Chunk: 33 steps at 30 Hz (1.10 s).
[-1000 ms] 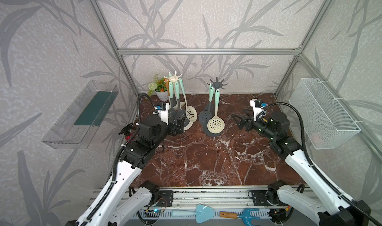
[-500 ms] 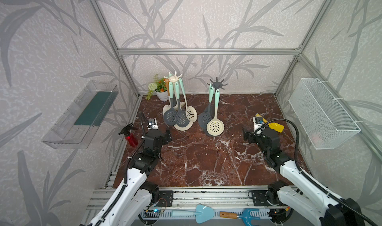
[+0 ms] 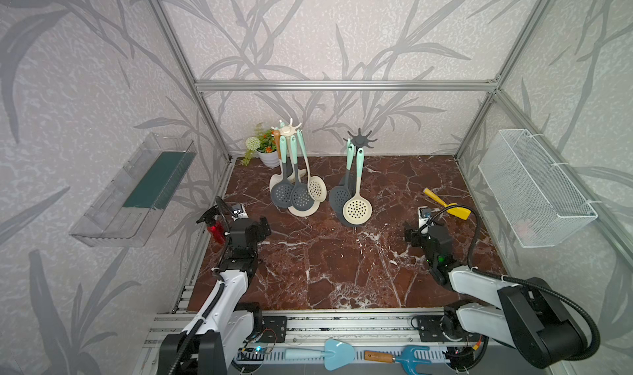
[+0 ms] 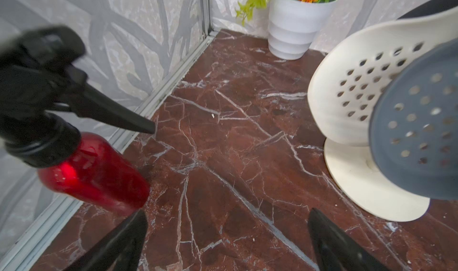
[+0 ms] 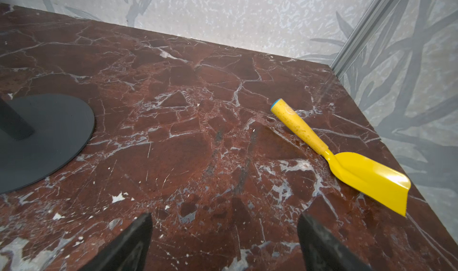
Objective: Hang the skimmer on the kitchen utensil rack
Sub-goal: Reset both arms
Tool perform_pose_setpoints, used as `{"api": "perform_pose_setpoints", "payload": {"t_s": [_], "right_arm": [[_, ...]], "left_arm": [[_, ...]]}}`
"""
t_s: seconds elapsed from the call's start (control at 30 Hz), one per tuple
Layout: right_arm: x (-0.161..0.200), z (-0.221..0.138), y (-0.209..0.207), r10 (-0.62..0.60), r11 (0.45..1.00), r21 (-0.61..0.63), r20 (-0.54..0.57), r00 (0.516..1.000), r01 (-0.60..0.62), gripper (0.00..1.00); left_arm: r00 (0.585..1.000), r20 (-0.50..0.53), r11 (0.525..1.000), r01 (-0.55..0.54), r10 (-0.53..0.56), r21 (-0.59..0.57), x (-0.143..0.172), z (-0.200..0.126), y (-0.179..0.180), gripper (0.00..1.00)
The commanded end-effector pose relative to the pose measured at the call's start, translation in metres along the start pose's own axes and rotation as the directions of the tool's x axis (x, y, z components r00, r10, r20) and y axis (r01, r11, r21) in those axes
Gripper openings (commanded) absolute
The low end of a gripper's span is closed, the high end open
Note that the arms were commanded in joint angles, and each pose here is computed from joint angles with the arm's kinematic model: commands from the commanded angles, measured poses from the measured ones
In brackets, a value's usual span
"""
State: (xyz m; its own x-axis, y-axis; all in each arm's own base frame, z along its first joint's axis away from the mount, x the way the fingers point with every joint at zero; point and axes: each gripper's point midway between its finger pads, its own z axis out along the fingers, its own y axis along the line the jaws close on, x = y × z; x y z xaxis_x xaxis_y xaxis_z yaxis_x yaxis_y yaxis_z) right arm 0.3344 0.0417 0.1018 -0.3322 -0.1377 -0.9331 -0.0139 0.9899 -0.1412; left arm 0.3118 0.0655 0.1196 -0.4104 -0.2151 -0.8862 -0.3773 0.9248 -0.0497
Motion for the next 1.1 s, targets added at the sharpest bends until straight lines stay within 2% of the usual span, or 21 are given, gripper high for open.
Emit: {"api": "perform_pose_setpoints", "payload": {"t_s": [0.0,0.13,0.37,0.47,0.6,0.83,0.93,1.07], "right_arm": [[-0.031,-0.002,-0.007,0.046,0.999,0.020,0.140,0.989,-0.049,0.92],[-0.034,0.003,-0.010,0.033,0.998,0.042,0.164,0.986,-0.040,0.92],[-0.037,0.016,-0.008,-0.027,0.998,0.058,0.148,0.989,0.018,0.92],[-0.035,0.023,-0.010,-0.042,0.997,0.068,0.152,0.987,0.032,0.92],[-0.023,0.029,-0.011,-0.025,0.998,0.063,0.190,0.982,0.013,0.92],[-0.015,0.033,-0.011,-0.020,0.999,0.053,0.191,0.981,0.010,0.92],[-0.016,0.037,-0.008,-0.020,0.999,0.031,0.174,0.984,0.014,0.92],[-0.014,0.053,-0.004,-0.023,1.000,-0.012,0.087,0.996,0.024,0.90]], "left_arm": [[0.998,0.068,0.997,0.001,-0.006,0.077,-0.013,0.010,-0.009,0.99],[0.997,0.073,0.989,-0.012,0.001,0.147,-0.011,0.020,-0.024,0.99],[0.995,0.102,0.983,-0.013,-0.006,0.182,-0.017,0.040,-0.035,0.98],[0.995,0.089,0.979,-0.052,0.035,0.197,-0.019,0.048,-0.042,0.98],[0.989,0.144,0.983,-0.057,0.032,0.174,-0.018,0.050,-0.038,0.98],[0.988,0.147,0.989,-0.059,0.039,0.132,-0.004,0.064,-0.035,0.98],[0.993,0.105,0.988,-0.072,0.058,0.134,-0.004,0.071,-0.039,0.99],[0.992,0.098,0.990,-0.090,0.079,0.111,-0.004,0.073,-0.041,0.99]]}}
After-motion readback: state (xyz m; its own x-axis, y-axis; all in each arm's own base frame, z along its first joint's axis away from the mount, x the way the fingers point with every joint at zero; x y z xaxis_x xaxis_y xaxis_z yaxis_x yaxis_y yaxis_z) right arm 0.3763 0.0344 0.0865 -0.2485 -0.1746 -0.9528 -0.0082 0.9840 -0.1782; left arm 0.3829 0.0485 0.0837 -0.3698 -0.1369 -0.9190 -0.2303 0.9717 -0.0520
